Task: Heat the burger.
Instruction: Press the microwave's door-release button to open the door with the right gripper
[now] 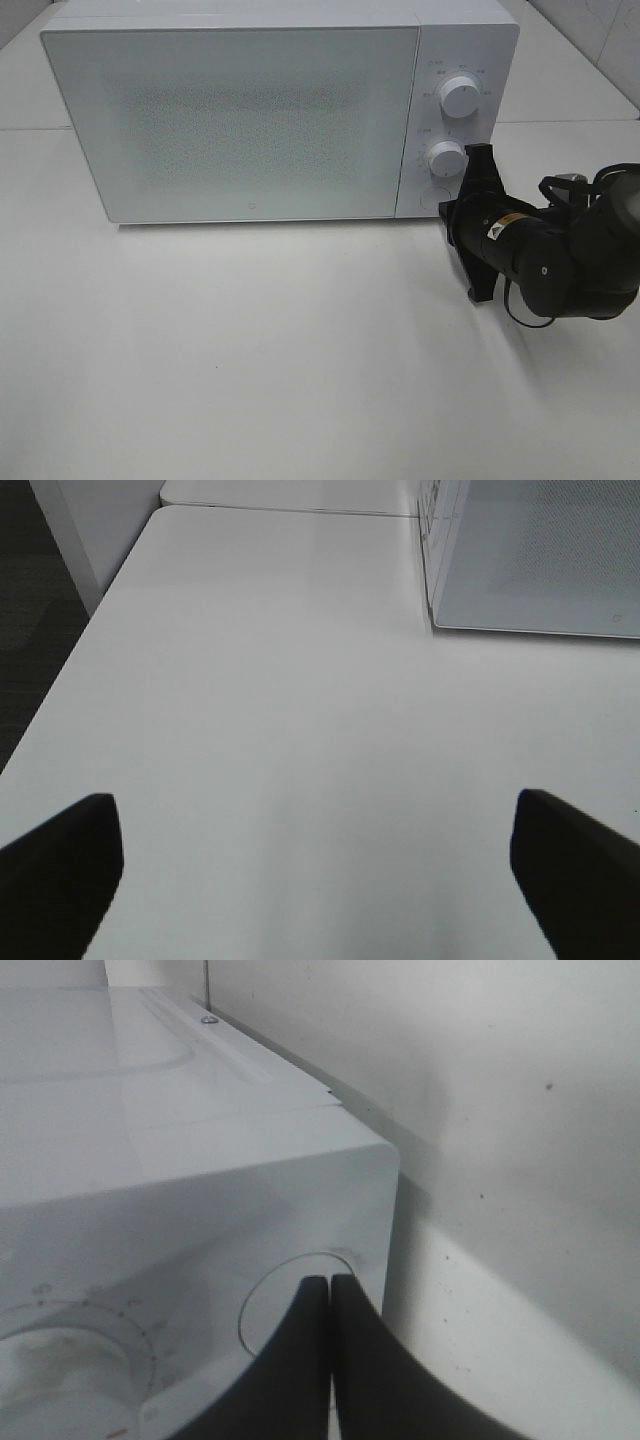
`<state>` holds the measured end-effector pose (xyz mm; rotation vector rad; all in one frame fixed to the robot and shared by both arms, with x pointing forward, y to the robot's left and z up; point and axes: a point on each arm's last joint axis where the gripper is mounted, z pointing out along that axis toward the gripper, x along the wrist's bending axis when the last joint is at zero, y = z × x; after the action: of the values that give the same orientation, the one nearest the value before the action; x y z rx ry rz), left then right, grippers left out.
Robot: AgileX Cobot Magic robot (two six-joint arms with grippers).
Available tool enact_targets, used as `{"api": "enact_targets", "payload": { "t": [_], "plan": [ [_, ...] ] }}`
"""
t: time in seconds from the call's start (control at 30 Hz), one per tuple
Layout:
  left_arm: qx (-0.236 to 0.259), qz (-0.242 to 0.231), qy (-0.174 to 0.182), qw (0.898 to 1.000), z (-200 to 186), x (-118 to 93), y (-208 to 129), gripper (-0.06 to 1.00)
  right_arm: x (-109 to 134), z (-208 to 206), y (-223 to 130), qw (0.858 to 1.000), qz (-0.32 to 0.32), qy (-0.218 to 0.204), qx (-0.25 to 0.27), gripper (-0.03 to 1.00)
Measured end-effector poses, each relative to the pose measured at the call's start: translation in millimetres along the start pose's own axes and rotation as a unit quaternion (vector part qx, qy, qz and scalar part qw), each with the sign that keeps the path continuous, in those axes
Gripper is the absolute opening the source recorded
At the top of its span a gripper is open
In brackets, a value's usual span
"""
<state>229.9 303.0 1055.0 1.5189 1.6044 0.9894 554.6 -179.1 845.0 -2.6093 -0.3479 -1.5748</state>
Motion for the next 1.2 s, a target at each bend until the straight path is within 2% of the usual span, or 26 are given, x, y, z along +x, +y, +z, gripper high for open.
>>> {"api": "enact_targets", "payload": {
  "t": [0.47,0.9,1.2],
  "plan": [
    [0.0,0.0,0.0,1.0,0,0,0,0.97,4,18,-3,1.0,0.002,-0.006,-0.006,0.03],
    [0.0,0.0,0.0,1.0,0,0,0,0.97,9,18,-6,0.999,-0.019,0.041,-0.01,0.03],
    [0.0,0.0,0.0,1.0,0,0,0,0.97,9,18,-6,0.998,-0.03,0.047,-0.017,0.03]
  ]
}}
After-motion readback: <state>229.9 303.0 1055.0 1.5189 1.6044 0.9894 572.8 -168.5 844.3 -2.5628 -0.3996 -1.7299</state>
